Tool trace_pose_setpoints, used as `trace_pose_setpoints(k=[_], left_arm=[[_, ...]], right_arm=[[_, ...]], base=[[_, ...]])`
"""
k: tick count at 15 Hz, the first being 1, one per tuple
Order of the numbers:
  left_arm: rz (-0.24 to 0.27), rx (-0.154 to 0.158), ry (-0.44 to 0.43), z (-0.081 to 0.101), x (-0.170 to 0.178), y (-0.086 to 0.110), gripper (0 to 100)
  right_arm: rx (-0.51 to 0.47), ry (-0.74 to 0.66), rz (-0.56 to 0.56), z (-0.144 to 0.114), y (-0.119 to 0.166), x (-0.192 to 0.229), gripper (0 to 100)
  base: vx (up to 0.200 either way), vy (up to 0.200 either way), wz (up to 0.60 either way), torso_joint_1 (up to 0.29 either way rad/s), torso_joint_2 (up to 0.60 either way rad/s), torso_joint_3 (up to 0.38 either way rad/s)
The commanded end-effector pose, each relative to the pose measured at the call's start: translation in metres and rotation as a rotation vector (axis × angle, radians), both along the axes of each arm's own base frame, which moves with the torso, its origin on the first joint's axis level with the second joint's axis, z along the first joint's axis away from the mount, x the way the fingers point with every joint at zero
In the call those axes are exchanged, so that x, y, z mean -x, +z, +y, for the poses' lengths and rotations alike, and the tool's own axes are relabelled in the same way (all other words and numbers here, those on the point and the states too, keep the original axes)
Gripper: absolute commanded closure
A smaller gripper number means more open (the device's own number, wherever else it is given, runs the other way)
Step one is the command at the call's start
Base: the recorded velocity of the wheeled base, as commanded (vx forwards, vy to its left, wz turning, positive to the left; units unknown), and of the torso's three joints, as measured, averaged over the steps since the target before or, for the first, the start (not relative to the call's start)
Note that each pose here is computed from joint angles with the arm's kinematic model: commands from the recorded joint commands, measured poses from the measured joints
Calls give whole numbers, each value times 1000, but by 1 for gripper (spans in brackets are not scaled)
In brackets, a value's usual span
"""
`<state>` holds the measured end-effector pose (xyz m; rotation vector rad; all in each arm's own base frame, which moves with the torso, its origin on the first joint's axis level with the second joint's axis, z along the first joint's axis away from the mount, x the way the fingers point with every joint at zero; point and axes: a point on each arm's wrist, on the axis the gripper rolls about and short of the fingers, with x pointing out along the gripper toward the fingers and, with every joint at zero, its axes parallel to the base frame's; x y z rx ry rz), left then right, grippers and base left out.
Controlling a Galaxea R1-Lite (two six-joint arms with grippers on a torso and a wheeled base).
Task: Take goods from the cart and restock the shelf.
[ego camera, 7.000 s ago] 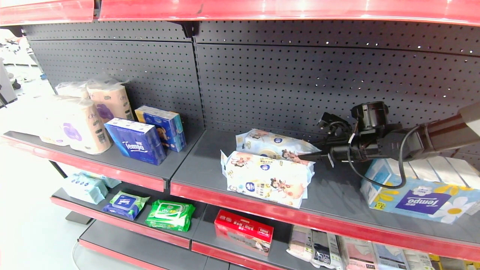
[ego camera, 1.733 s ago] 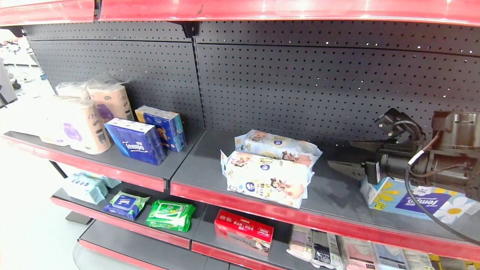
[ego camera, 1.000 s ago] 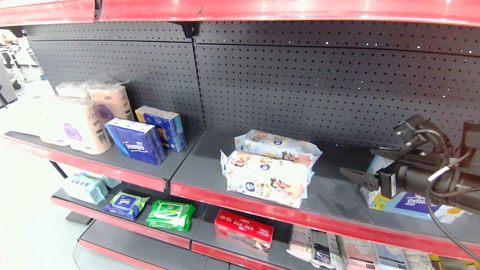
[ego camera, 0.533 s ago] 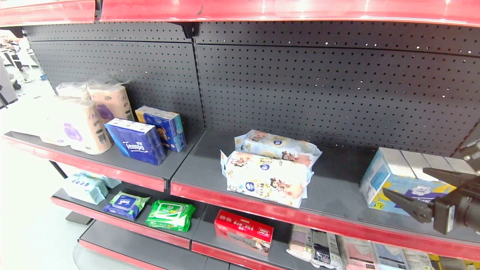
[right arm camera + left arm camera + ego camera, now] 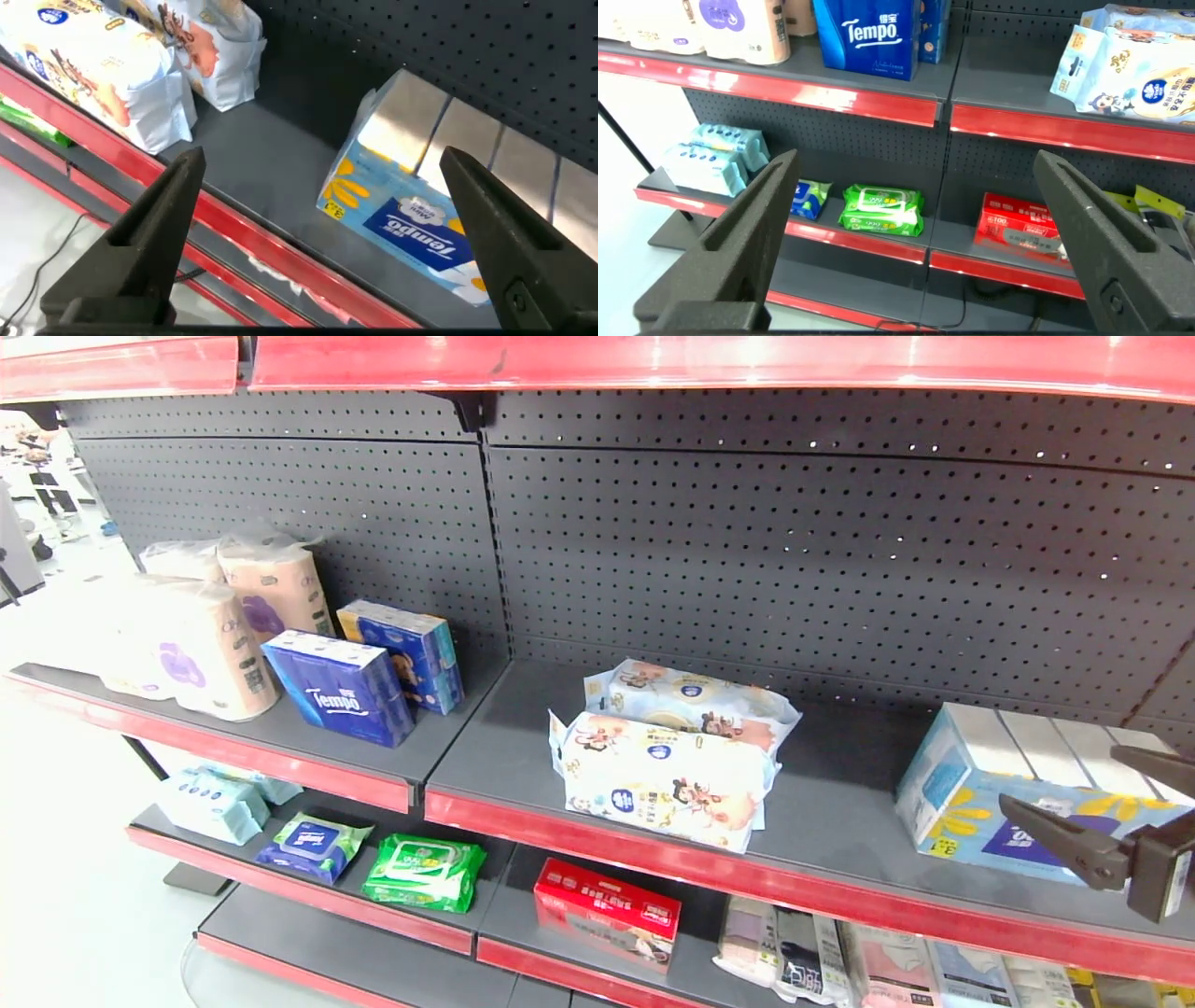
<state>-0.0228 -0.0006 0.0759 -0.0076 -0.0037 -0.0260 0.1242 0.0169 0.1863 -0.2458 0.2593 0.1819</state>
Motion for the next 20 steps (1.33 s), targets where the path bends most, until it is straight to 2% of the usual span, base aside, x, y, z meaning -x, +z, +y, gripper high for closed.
trace_pose_setpoints(k=[1, 15, 20], left_arm=[[-1, 0, 0, 0, 0, 0, 0], [-1, 0, 0, 0, 0, 0, 0], [-1, 0, 0, 0, 0, 0, 0]], right_arm=[[0, -21, 9, -3, -1, -3, 0], [31, 31, 60, 4, -9, -12, 0], [33, 33, 66, 4, -10, -13, 0]], base=[[0, 0, 0, 0, 0, 0], [0, 0, 0, 0, 0, 0], [0, 0, -480, 2, 3, 2]])
